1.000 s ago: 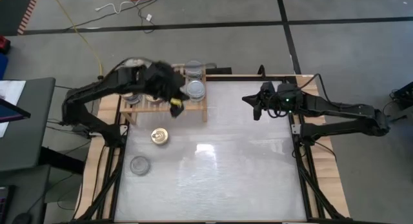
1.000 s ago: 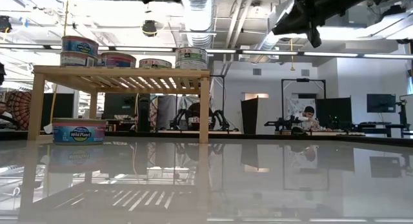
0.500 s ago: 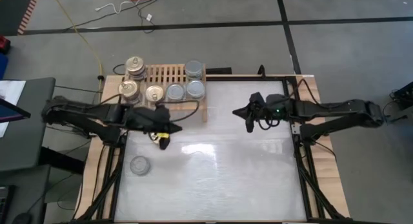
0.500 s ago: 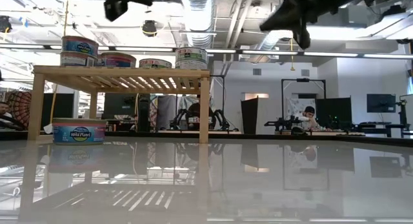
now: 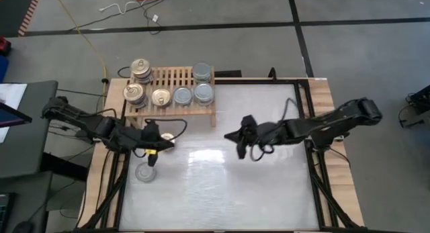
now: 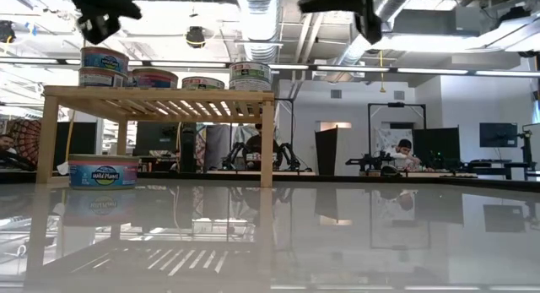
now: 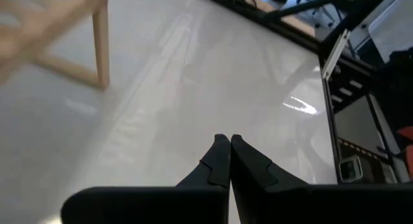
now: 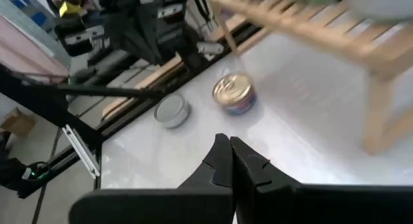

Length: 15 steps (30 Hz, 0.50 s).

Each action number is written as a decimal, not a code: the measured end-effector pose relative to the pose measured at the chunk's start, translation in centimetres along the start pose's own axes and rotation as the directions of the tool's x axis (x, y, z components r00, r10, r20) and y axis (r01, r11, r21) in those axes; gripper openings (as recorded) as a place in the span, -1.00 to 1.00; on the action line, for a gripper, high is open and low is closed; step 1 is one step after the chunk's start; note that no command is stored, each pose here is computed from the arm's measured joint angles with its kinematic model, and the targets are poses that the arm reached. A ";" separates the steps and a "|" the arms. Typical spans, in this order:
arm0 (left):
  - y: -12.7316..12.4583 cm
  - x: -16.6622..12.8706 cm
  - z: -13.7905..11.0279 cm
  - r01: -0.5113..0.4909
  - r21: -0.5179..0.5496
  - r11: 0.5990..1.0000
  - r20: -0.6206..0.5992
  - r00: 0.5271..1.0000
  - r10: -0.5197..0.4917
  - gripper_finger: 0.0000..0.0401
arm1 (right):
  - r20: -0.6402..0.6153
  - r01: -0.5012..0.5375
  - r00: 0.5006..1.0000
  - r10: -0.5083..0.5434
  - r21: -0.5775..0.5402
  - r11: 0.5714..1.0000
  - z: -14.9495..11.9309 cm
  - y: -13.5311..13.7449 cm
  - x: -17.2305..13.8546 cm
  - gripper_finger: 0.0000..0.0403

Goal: Stack canned seafood by type on shelf
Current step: Stack the blue tuna can on top of the bottom right blue tuna can on the shelf

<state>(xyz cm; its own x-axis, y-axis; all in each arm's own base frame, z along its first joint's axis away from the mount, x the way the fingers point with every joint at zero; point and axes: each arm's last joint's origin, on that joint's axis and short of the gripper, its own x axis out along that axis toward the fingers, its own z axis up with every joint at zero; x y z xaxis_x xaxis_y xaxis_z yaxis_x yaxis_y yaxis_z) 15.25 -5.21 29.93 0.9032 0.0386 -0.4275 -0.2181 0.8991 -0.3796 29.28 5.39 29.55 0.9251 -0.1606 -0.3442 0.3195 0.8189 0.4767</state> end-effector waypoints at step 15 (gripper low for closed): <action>1.8 -0.4 -4.9 -0.134 -0.068 0.989 -0.202 0.972 0.118 -1.00 | -0.026 0.006 1.000 -0.003 0.111 0.994 -5.1 2.5 11.2 -0.73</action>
<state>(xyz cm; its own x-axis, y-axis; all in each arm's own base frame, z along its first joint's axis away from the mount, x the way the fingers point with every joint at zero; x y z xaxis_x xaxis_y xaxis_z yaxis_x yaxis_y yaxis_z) 12.71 -5.72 25.37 0.7781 0.0553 -0.6257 -0.3615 0.8541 -0.3740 39.39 8.43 22.79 0.9184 -0.1491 -0.3666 0.3462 0.7515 0.5616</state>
